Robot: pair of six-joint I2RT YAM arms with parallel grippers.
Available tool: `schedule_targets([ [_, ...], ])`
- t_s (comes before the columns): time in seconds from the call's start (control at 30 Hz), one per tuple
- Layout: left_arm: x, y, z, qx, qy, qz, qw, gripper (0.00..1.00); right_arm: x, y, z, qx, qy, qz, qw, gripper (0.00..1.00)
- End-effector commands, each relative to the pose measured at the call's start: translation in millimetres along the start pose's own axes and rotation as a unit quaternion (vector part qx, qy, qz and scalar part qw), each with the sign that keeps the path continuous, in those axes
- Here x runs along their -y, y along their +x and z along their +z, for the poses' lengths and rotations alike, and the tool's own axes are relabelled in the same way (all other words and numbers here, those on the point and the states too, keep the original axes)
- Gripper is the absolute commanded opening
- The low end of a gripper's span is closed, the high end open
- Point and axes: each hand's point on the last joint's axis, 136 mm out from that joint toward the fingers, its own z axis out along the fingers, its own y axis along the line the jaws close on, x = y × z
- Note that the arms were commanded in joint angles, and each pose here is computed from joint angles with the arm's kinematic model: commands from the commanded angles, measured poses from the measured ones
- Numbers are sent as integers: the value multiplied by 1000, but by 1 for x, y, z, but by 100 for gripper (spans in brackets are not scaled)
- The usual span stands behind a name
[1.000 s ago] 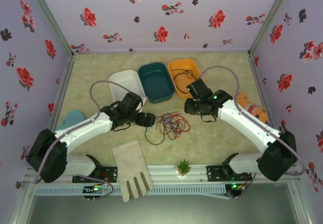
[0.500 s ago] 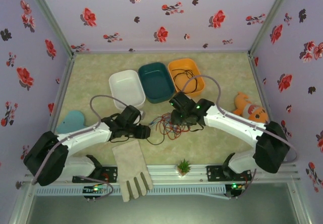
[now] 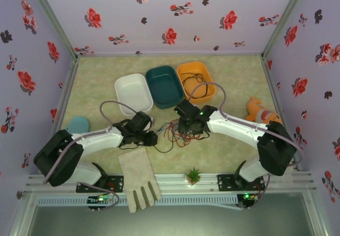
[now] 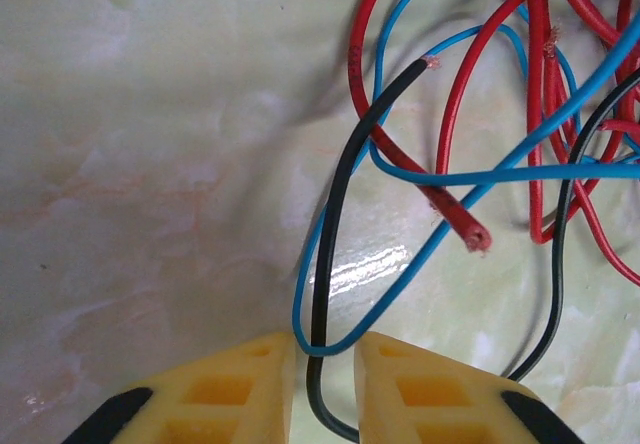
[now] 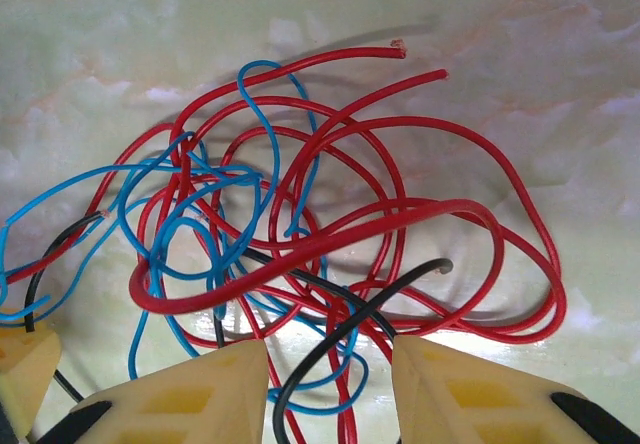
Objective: Untangle the cables
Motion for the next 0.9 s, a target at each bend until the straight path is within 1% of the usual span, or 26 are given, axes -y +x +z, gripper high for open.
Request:
schedule_targets([
  [0.0,7,-4,2,1,8,9,1000,21,0,2,10,-2,7,17,1000,39],
  [0.27,8,-4,3,-4,6,18,1000,14,1,3,22,-10,21,22,999,38],
  [0.4,9,-5,2,-6,4,21,1000,13,1,4,24,-13,25,22,999,30],
  [0.5,9,-6,2,-5,4,22,1000,13,5,3,20,-9,34,18,999,26],
  [0.67,10,-6,2,-9,2,25,1000,11,12,-2,9,4,52,6,999,19],
  [0.8,11,-8,2,-10,0,28,1000,11,12,-6,1,11,51,-3,999,10],
  [0.87,12,-9,1,-10,1,31,999,11,13,-7,-5,12,52,-8,999,8],
])
